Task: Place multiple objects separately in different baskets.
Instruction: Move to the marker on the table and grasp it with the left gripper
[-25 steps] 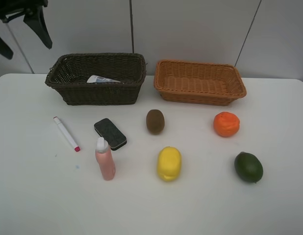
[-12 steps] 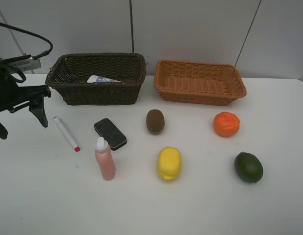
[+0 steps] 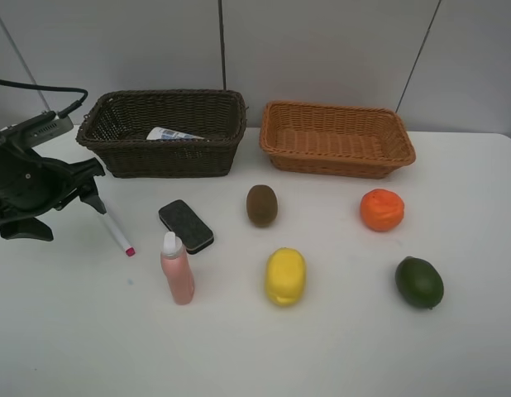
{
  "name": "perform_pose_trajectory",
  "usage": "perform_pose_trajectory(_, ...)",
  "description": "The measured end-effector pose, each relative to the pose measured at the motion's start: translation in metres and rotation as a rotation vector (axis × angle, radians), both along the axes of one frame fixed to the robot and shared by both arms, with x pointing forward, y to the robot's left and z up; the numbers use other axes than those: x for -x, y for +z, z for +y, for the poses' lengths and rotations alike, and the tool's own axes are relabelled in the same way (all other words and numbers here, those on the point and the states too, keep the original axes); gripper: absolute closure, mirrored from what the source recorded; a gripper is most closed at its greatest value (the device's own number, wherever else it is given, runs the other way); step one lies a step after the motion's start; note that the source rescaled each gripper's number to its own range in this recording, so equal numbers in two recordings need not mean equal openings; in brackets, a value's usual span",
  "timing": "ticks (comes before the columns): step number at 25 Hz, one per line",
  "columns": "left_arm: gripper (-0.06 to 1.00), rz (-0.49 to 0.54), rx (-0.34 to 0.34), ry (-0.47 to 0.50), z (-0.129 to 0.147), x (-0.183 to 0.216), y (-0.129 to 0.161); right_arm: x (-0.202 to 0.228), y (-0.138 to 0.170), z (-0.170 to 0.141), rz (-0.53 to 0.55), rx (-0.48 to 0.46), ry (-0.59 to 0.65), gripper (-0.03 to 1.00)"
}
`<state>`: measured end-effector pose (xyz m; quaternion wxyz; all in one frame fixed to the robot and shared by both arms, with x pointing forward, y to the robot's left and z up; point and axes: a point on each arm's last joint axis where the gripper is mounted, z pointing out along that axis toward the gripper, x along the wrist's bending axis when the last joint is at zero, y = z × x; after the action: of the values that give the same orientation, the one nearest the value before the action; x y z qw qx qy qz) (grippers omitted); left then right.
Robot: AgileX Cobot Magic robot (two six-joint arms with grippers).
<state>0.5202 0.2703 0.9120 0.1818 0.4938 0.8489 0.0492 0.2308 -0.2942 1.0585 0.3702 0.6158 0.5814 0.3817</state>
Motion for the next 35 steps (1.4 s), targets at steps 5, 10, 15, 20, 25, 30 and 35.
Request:
perform_pose_trajectory(5, -0.06, 0.031, 0.017, 0.049, -0.001, -0.006, -0.024, 0.000, 0.000, 0.000, 0.000, 0.000, 0.000, 0.01)
perform_pose_trajectory(10, -0.06, 0.056, 0.018, 0.075, 0.000, -0.009, -0.043, 0.000, 0.000, 0.000, 0.000, 0.000, 0.000, 0.01)
perform_pose_trajectory(15, -0.06, 0.033, 0.025, 0.085, -0.002, -0.023, -0.044, 0.000, 0.000, 0.000, 0.000, 0.000, 0.000, 0.01)
perform_pose_trajectory(20, -0.06, 0.015, 0.025, 0.089, -0.002, -0.027, -0.044, 0.000, 0.000, 0.000, 0.000, 0.000, 0.000, 0.01)
perform_pose_trajectory(25, -0.06, 0.000, 0.025, 0.090, -0.002, -0.031, -0.043, 0.000, 0.000, 0.000, 0.000, 0.000, 0.000, 0.01)
perform_pose_trajectory(30, -0.06, 0.015, 0.034, 0.085, -0.004, -0.040, -0.041, 0.000, 0.000, 0.000, 0.000, 0.000, 0.000, 0.01)
perform_pose_trajectory(35, -0.06, 0.073, 0.047, 0.070, -0.007, -0.053, -0.044, 0.000, 0.000, 0.000, 0.000, 0.000, 0.000, 0.01)
